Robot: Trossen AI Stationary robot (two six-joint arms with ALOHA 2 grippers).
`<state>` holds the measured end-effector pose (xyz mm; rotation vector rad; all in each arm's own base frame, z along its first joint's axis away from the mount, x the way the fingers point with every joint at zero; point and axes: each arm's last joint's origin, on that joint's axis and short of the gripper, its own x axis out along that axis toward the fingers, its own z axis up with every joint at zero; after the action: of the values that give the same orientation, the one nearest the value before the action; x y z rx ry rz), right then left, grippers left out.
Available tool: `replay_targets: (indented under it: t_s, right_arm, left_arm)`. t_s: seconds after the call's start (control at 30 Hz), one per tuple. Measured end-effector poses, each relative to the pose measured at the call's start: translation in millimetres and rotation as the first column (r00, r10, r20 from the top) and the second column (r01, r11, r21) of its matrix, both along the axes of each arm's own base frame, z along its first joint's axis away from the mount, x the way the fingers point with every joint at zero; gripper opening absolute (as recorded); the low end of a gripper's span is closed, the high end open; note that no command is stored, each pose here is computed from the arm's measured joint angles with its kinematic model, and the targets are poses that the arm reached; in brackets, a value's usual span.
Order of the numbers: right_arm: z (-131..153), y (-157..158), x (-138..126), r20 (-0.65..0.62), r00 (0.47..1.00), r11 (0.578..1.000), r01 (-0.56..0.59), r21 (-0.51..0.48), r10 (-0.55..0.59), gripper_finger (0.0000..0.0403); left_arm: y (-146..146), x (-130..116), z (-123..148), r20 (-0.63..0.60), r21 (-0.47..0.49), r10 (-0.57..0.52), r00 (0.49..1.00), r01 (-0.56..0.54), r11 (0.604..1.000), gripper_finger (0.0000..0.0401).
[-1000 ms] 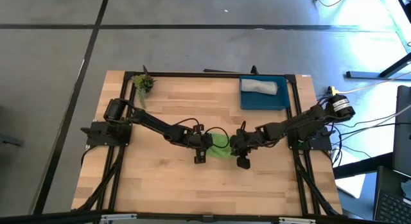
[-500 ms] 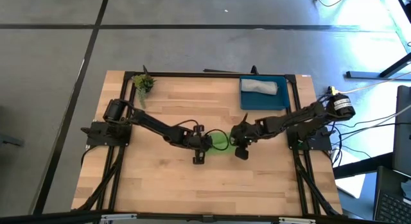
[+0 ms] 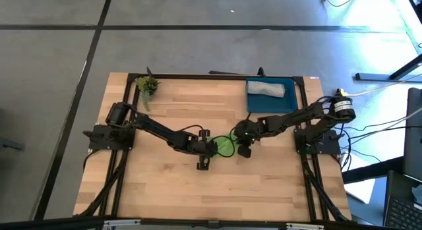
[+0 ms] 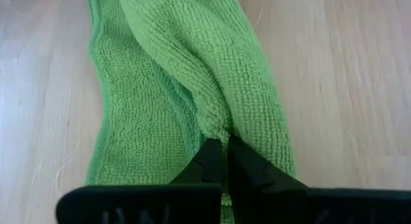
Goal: Roll microfiber towels into tight, uniform cylinder then place into a basket
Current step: Roll the green micro fiber cloth
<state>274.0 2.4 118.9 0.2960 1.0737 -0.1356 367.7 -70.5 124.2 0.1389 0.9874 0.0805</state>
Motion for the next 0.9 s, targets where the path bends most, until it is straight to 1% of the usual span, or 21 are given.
replay_targets:
  t_s: [0.33,0.43,0.57,0.8,0.9]
  right_arm:
    - [-2.3,-2.2,-0.8,-0.015,1.000,1.000,0.000,0.007,0.000,0.0012]
    - [-2.7,-2.2,-1.1,-0.018,1.000,1.000,-0.004,0.014,0.005,0.0012]
    - [-3.0,-2.3,-1.2,-0.019,1.000,1.000,-0.006,0.014,0.006,0.0012]
    - [-3.3,-2.1,-1.4,-0.020,1.000,1.000,-0.007,0.015,0.007,0.0012]
    - [-3.4,-2.1,-1.3,-0.019,1.000,1.000,-0.007,0.015,0.007,0.0012]
  left_arm:
    - [-4.3,-3.8,3.2,-0.002,0.045,0.015,1.000,-0.015,0.999,0.0000]
    - [-2.5,-8.0,9.4,-0.010,0.056,0.049,0.999,-0.048,0.997,0.0000]
    - [-1.3,-9.6,9.5,-0.019,0.079,0.070,0.997,-0.068,0.995,0.0000]
    - [-0.3,-8.9,8.6,-0.017,0.071,0.083,0.996,-0.082,0.994,0.0000]
    - [-0.1,-8.7,8.8,-0.007,0.061,0.110,0.994,-0.110,0.992,0.0001]
